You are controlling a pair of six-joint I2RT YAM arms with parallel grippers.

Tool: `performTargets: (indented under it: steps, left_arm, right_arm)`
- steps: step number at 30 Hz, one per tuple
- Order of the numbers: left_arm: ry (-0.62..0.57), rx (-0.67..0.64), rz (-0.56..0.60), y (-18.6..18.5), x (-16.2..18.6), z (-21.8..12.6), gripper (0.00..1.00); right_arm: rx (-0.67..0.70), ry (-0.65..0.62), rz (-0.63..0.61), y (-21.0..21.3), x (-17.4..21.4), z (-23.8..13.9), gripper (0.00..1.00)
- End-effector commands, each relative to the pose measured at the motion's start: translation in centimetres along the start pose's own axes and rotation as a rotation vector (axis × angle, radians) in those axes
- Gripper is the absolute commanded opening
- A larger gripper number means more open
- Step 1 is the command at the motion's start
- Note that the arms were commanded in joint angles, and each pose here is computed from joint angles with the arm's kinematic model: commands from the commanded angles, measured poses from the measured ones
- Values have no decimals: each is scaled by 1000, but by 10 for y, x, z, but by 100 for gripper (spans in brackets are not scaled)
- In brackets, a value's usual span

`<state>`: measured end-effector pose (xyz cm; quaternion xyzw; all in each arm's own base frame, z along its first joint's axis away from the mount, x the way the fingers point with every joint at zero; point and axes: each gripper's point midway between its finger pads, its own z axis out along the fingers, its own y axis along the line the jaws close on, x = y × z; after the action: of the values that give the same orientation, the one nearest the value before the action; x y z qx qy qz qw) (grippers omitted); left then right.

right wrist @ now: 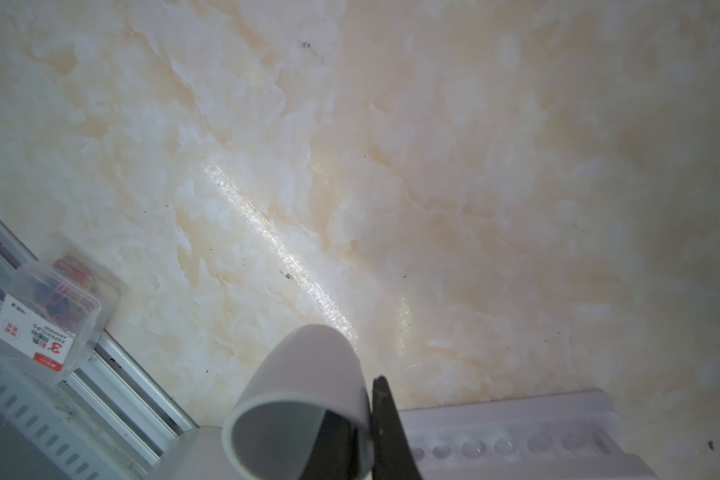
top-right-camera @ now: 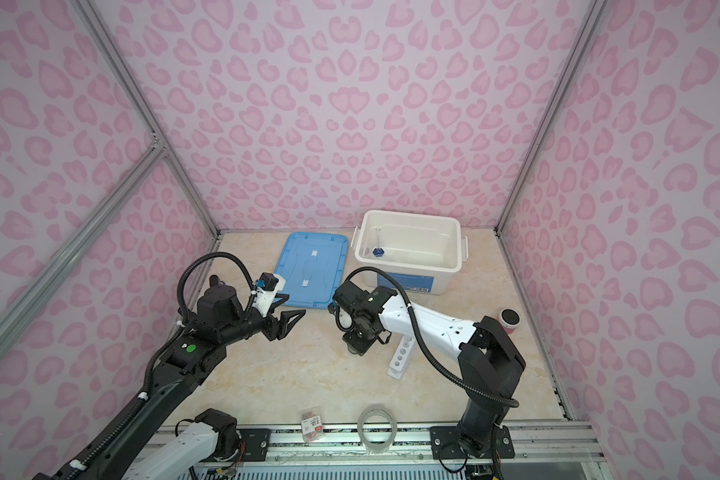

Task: Organize the chemistry lab equipment
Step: 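Lift the white cup with the right gripper and carry it over the bin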

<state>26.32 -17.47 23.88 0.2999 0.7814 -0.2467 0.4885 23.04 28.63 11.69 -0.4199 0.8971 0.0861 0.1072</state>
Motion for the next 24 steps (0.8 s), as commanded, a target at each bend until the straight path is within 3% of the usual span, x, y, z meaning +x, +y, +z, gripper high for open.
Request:
performTargets:
  steps: [1,16,24]
  left_arm:
    - [-32,-4,26,1,-9,-1,72]
    - [-30,0,26,0,-9,-1,72]
    - [-34,1,30,0,-9,-1,72]
  right_arm:
    - [4,2,-6,-8,1,-23,8]
    - [207,-253,135,-107,-52,-135,8]
    - [392,-373,311,-192,-55,-177,8]
